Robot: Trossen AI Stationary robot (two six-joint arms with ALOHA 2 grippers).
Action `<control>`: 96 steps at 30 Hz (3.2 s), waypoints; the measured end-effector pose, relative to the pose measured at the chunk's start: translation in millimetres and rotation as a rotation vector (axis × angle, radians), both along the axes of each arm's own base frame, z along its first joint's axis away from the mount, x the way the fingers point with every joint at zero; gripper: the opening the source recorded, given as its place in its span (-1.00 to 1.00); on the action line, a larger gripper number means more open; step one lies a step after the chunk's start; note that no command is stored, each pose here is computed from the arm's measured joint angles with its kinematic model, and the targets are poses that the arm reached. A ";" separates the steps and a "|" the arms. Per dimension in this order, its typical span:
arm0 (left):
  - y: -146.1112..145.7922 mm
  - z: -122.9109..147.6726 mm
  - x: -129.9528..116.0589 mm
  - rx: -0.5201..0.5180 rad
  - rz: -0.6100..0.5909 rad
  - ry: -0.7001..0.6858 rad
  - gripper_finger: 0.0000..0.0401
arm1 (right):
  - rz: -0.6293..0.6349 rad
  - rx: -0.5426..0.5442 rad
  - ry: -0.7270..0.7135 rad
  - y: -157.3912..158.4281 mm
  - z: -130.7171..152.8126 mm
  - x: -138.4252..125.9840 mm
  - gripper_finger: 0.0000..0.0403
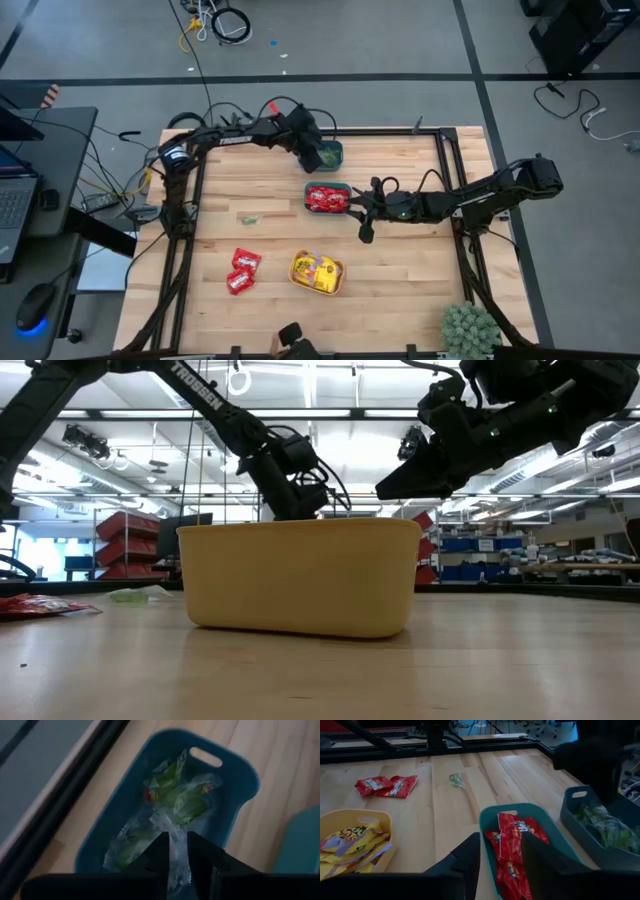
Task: Sort candy
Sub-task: Put the green gummy into the blue bin
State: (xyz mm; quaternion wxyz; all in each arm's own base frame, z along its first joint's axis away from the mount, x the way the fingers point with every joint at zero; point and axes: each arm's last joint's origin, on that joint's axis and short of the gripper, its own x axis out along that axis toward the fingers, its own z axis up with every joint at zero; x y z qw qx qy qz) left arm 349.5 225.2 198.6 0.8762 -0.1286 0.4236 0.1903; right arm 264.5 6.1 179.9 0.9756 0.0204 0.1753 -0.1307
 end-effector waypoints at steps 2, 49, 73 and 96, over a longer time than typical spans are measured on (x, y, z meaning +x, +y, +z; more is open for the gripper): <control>-0.9 6.1 -1.7 0.022 -0.011 -0.003 -0.60 | 0.001 -0.002 0.000 0.0 0.0 0.0 -0.33; -247.9 14.1 -139.2 -0.049 -0.216 0.420 -0.77 | 0.104 -0.009 -0.162 30.8 15.1 2.3 -0.91; -220.8 -41.8 -157.5 0.025 -0.122 0.497 0.17 | 0.107 -0.018 -0.151 30.7 14.1 2.2 -0.90; -216.5 -46.2 -155.3 -0.039 -0.141 0.498 -0.95 | 0.106 -0.020 -0.149 30.4 14.0 2.2 -0.92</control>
